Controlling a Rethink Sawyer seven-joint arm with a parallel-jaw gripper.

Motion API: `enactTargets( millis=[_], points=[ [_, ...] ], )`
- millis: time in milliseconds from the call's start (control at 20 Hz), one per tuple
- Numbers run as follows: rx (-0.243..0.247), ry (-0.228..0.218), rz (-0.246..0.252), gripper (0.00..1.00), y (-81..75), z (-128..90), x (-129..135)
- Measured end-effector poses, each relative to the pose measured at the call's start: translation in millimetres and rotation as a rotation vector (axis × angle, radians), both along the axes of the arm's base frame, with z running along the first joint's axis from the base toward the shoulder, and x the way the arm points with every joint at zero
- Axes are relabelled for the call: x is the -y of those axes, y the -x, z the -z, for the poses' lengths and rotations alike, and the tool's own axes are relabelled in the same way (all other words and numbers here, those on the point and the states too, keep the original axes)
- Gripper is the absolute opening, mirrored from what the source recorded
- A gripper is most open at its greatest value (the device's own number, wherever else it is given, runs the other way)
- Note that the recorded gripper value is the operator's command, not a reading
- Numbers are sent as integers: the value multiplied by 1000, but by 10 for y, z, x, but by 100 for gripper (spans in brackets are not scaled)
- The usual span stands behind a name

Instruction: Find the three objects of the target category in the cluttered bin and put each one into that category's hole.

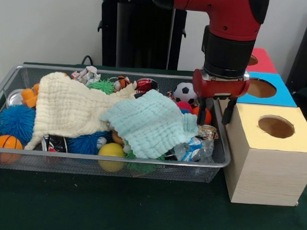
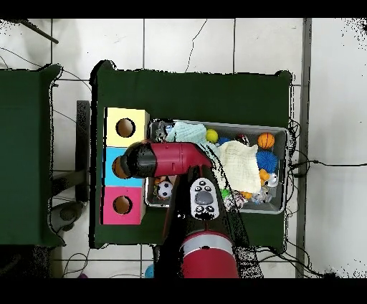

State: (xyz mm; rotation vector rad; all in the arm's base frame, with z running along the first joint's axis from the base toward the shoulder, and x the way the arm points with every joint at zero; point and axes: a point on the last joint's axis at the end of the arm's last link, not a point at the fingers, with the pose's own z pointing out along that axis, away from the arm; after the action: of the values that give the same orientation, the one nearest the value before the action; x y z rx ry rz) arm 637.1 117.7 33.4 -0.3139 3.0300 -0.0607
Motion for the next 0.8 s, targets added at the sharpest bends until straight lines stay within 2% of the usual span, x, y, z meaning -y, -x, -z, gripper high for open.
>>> enactTargets(
  millis=[500,800],
  points=[
    [-9,-2,10,100,8,53,58],
    [1,-18,50,100,-92,42,278]
  ],
)
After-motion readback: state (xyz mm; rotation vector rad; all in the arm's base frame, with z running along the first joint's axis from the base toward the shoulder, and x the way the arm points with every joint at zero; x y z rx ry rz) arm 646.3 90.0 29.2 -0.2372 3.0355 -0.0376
